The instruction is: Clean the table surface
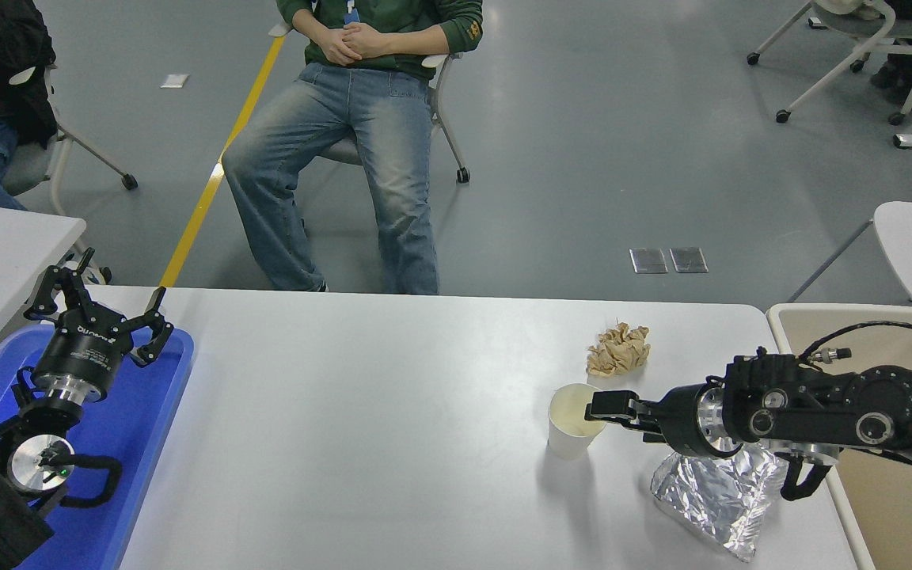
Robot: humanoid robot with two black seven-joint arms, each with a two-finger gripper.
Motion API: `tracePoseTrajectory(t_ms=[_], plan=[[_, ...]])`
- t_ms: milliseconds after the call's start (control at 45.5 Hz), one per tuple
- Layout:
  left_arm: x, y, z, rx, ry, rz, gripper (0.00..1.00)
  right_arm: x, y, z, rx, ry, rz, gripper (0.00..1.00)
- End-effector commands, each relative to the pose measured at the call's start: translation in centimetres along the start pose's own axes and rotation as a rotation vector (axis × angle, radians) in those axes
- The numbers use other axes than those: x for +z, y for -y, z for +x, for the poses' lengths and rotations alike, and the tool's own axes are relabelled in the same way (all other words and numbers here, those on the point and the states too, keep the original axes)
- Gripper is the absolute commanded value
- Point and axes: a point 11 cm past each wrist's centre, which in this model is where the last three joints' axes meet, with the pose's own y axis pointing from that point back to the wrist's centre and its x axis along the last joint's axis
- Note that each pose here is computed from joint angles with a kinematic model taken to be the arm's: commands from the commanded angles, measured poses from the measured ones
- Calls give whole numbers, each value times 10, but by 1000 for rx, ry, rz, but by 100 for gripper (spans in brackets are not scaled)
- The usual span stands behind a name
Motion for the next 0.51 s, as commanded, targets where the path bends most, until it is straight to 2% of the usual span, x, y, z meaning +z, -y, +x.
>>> tracePoseTrajectory(t_ms=[0,396,484], plan=[[-1,0,0,0,-1,1,100,-8,8,0,0,-20,8,100],[-1,0,0,0,-1,1,100,-17,17,5,9,-40,14,100],[0,0,0,0,0,-1,100,-15,18,6,13,-53,6,97]])
